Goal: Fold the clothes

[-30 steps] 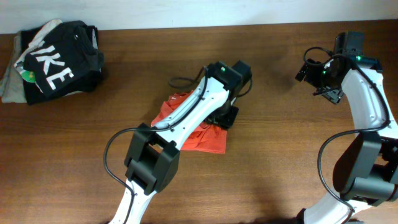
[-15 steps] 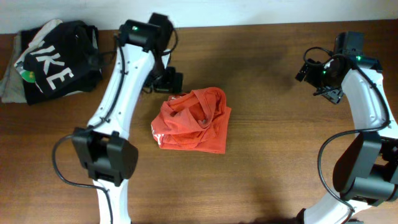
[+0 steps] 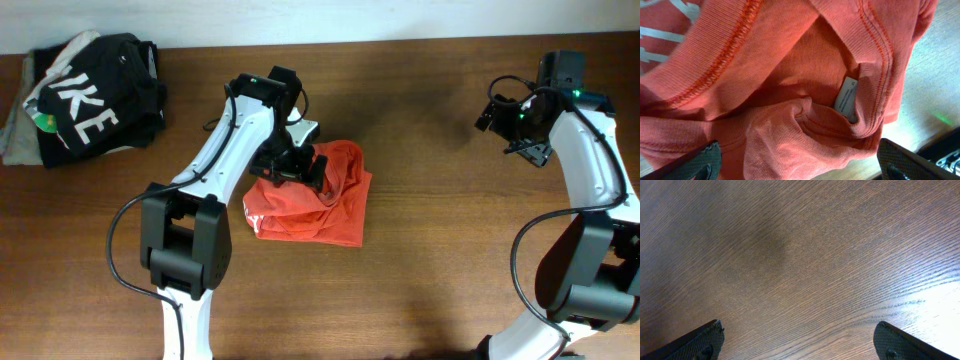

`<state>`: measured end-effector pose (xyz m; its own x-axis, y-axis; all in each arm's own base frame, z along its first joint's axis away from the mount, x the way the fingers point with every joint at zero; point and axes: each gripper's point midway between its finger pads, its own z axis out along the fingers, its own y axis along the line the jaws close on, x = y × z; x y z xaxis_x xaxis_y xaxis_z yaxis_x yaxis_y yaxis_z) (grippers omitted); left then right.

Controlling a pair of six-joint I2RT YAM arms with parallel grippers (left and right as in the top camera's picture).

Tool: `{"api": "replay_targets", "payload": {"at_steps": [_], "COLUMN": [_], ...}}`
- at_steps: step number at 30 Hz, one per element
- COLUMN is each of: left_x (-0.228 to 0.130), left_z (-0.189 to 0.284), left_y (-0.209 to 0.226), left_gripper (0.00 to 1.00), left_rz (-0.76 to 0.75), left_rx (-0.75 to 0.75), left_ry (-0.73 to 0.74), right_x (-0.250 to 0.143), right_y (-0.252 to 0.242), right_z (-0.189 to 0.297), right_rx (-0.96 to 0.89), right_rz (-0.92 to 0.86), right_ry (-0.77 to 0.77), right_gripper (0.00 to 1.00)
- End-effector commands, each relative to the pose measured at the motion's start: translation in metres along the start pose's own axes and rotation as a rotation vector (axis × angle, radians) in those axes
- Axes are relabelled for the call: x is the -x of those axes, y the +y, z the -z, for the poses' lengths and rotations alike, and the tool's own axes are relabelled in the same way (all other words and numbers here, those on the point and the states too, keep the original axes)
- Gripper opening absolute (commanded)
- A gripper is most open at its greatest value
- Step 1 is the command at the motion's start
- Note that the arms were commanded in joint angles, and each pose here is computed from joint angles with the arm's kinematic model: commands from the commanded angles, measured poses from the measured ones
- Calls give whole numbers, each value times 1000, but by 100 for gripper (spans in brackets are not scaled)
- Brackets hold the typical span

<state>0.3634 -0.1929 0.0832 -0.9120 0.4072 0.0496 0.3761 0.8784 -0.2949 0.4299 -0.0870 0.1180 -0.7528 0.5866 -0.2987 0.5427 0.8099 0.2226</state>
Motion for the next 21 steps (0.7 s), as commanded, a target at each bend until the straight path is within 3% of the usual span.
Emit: {"api": "replay_targets", "payload": {"at_steps": [1, 2, 3, 5, 7, 21], "left_x": [-2, -2, -3, -4, -5, -33], "left_z": [-4, -5, -6, -7, -8, 34], "left_y": [-8, -10, -14, -18, -20, -74], "left_gripper": [78, 67, 49, 30, 2, 1], "left_rz": [-55, -61, -70, -80, -84, -149], "left_rx": [-31, -30, -30, -29, -29, -53], "left_ry": [9, 12, 15, 20, 24, 22], "right_x": [5, 5, 5, 5, 5, 5], "right_y": [-1, -1, -1, -1, -1, -1], "right_z": [8, 8, 8, 8, 8, 8], "right_rx": [-9, -9, -9, -9, -9, -9], "right_rz": [11, 11, 11, 11, 11, 11], "right_ry": [-28, -28, -28, -28, -28, -28], "right_gripper": [99, 99, 99, 99, 99, 99]}}
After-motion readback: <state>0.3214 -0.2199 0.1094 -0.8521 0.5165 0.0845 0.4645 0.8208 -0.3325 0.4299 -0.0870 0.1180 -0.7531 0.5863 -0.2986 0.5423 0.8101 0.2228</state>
